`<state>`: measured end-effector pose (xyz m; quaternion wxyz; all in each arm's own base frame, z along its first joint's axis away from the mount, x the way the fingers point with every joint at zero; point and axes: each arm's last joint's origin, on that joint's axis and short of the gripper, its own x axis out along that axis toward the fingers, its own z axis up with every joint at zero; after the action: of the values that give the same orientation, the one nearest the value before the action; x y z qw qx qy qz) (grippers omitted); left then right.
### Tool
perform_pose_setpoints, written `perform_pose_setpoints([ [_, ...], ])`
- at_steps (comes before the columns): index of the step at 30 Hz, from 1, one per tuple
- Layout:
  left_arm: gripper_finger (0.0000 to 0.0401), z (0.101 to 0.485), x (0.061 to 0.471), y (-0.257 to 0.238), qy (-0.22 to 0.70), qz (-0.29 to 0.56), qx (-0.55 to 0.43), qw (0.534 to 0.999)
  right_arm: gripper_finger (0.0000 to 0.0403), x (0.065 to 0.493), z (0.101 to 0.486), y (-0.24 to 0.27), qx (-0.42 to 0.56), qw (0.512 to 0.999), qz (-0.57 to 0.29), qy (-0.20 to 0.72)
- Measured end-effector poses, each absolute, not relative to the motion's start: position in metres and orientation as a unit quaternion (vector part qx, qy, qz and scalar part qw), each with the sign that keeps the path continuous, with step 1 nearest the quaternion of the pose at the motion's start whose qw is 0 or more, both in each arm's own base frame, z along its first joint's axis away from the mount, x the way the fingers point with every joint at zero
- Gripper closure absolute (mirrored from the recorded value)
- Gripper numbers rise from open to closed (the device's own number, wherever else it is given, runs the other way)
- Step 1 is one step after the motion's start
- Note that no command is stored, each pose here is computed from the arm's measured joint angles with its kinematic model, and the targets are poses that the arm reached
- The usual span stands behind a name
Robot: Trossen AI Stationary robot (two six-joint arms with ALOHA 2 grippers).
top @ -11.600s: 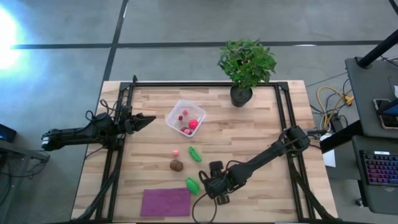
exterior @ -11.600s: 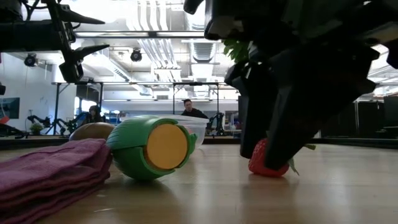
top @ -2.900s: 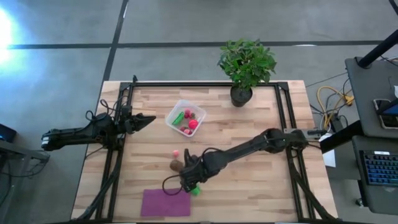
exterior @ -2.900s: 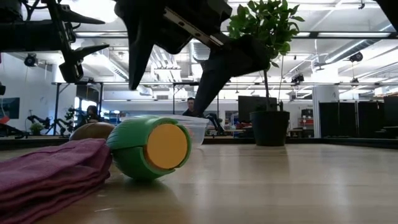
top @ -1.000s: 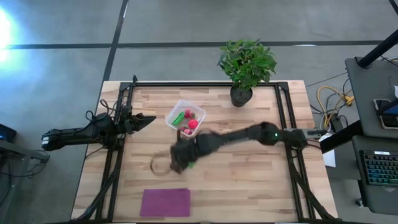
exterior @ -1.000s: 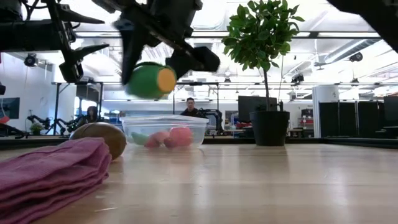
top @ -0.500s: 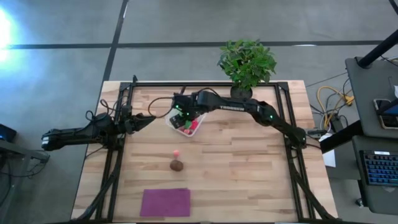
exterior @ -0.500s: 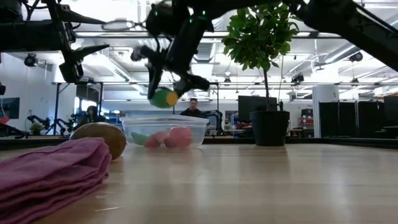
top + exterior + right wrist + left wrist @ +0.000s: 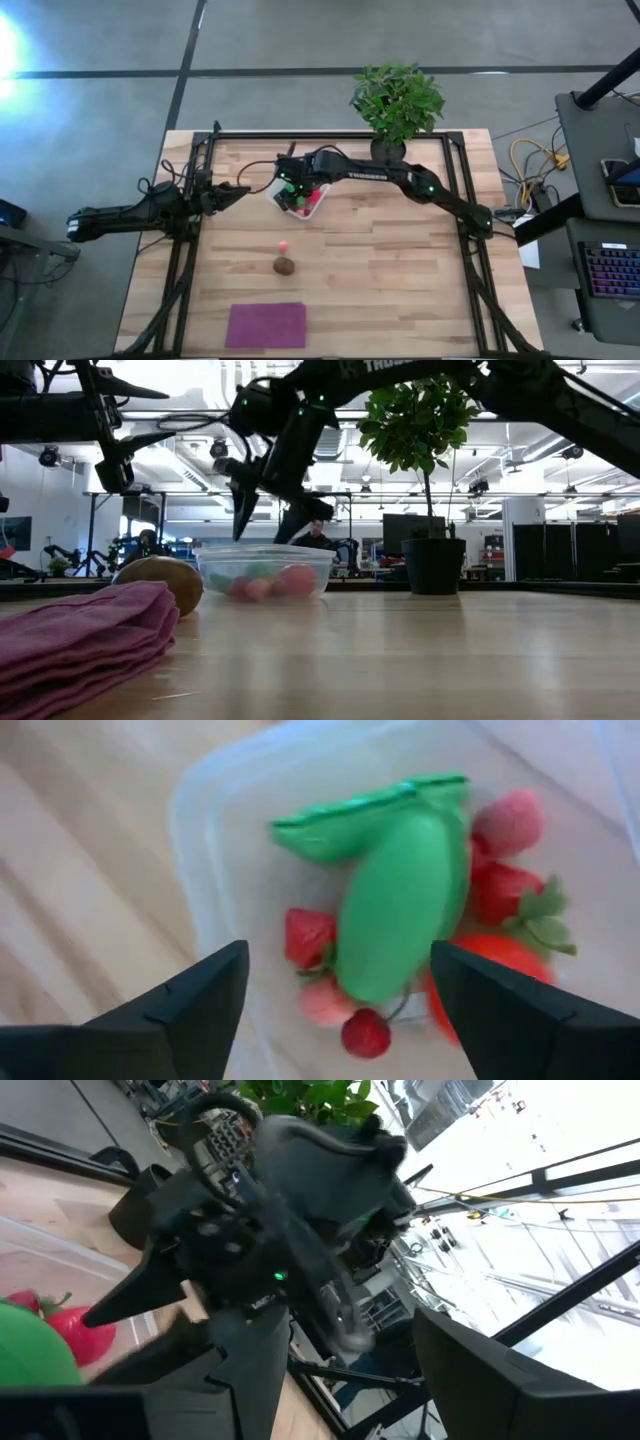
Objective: Pick and placing Produce into tupperware
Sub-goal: Put the peach into the transparent bin
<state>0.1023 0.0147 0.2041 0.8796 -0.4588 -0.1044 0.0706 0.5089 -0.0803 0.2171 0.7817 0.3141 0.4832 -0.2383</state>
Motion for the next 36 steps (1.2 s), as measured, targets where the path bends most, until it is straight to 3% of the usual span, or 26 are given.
perform_pose_setpoints([
  [5,0.0200,0.204,0.102,0.015,-0.104,0.069,-0.459,0.880,0.0091,0.504,0.248,-0.051,0.281,0.811,-0.190,0.477],
  [9,0.0200,0.204,0.102,0.015,-0.104,0.070,-0.459,0.880,0.0098,0.494,0.253,-0.024,0.329,0.767,-0.175,0.522],
  [17,0.0200,0.204,0.102,0.015,-0.105,0.071,-0.459,0.880,0.0123,0.511,0.226,0.038,0.360,0.762,-0.152,0.516],
  [31,0.0200,0.204,0.102,0.015,-0.105,0.070,-0.459,0.880,0.0145,0.532,0.166,0.040,0.404,0.735,-0.200,0.506],
  [36,0.0200,0.204,0.102,0.015,-0.105,0.071,-0.459,0.880,0.0145,0.537,0.158,0.044,0.388,0.754,-0.209,0.487],
])
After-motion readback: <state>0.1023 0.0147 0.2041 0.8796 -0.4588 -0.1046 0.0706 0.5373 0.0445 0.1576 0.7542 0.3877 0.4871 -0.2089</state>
